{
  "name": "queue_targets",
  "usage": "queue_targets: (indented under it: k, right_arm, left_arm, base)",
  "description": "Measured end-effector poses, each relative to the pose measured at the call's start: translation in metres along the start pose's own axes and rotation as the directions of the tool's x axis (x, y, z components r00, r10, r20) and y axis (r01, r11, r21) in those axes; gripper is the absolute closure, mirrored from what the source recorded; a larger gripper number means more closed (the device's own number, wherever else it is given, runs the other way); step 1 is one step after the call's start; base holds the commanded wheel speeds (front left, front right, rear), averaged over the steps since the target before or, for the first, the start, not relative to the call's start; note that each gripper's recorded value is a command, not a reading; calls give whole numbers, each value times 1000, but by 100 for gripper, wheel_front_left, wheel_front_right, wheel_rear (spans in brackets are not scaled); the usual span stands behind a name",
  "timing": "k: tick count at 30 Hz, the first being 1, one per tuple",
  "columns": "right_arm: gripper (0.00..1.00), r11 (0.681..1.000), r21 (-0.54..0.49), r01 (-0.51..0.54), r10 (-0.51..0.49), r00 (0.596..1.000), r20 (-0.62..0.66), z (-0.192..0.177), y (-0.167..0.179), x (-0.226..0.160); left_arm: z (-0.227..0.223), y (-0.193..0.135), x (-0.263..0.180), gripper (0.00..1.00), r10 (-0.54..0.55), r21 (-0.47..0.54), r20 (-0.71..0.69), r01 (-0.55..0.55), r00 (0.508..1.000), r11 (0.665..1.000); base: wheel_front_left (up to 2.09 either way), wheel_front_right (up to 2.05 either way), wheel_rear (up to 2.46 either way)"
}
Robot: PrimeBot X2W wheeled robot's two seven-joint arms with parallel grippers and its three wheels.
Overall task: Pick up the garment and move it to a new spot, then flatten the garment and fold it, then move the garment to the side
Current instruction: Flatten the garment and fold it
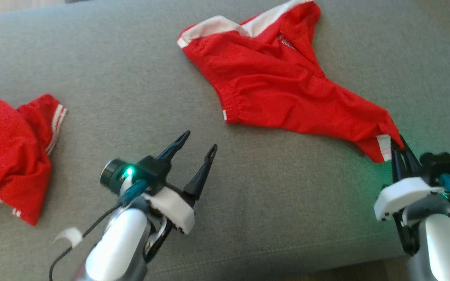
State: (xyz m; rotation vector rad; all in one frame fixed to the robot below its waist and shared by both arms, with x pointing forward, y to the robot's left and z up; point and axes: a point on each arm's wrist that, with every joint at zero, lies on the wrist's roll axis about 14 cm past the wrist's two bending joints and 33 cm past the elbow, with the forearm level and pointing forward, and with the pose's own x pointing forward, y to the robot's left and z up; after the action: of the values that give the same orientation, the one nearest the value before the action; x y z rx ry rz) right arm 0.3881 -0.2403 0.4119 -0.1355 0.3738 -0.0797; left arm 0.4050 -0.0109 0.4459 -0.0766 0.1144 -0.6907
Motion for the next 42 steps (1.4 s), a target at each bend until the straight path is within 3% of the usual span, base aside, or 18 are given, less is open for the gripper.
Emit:
queue_targets:
  k: [4, 14, 42]
  right_arm:
    - [100, 1000, 2, -7, 7, 1000, -4, 0, 4, 7]
    - [100, 1000, 24, 8, -8, 1000, -15, -3, -2, 16]
    - [100, 998, 50, 28, -26, 999, -31, -13, -9, 23]
  left_arm:
    - [-16, -4, 17, 0, -78, 97, -64, 84, 995, 992]
    - [-47, -2, 48, 0, -167, 200, -174, 201, 970, 959]
    - [-56, -14, 90, 0, -256, 265, -203, 305, 945, 915]
  base:
    - [0, 0, 0]
    - [0, 0, 0]
    - [0, 0, 0]
